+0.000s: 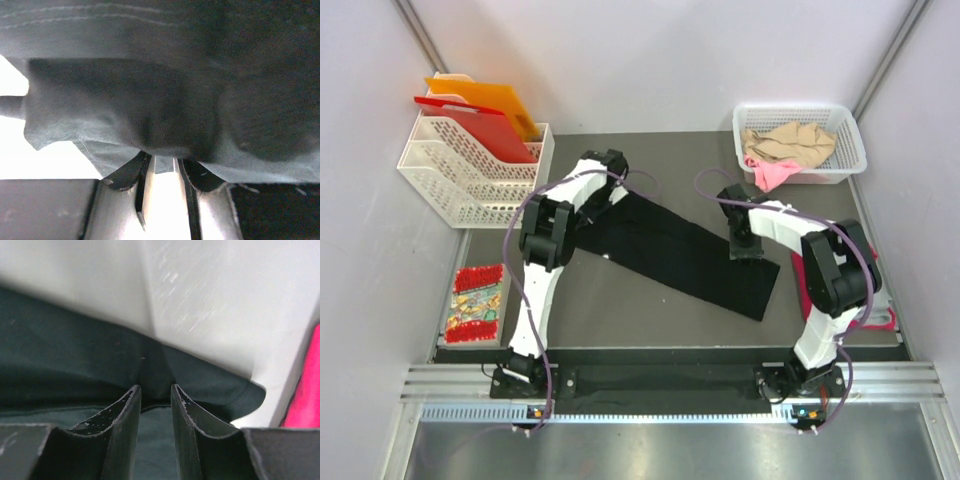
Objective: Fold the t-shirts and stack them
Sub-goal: Rotate the tshirt 90 degrees
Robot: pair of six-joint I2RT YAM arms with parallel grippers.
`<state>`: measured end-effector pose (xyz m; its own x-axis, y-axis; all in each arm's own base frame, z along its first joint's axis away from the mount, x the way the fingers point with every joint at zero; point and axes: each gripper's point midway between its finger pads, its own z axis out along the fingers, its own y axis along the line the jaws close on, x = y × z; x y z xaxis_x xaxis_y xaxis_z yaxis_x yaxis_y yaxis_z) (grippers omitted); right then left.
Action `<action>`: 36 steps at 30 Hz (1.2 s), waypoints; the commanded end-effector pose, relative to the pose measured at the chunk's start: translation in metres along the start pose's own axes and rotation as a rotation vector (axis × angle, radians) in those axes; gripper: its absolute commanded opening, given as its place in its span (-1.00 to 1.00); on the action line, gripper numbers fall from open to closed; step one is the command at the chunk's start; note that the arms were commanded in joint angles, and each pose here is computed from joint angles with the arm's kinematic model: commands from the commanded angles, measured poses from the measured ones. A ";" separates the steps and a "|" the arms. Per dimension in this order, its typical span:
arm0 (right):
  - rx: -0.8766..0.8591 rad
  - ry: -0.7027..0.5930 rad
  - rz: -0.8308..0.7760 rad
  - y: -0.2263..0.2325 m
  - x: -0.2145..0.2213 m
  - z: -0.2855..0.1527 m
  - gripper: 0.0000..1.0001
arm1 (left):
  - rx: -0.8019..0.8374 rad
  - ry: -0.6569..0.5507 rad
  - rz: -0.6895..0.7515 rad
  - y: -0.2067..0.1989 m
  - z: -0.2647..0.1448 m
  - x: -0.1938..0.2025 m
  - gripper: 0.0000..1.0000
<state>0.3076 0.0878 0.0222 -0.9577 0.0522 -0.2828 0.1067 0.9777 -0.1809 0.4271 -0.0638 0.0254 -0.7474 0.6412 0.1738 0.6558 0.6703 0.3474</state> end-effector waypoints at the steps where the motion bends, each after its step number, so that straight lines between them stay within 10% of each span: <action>1: 0.020 0.126 -0.087 0.006 0.053 -0.012 -0.36 | -0.097 -0.238 -0.048 0.031 0.022 -0.083 -0.48; 28: -0.562 0.143 -0.561 0.181 0.156 -0.092 -0.50 | -0.118 -0.784 -0.195 0.039 -0.001 -0.240 -0.32; 36: -0.632 0.074 -0.694 0.212 0.139 -0.121 -0.43 | -0.115 -0.932 -0.252 0.066 -0.089 -0.235 -0.21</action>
<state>0.1548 0.2980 0.0297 -0.8376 -0.5279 -0.1403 -0.5462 0.8063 0.2273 0.6394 -0.1708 0.0450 -0.5218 0.6114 -0.5948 0.4030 0.7913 0.4599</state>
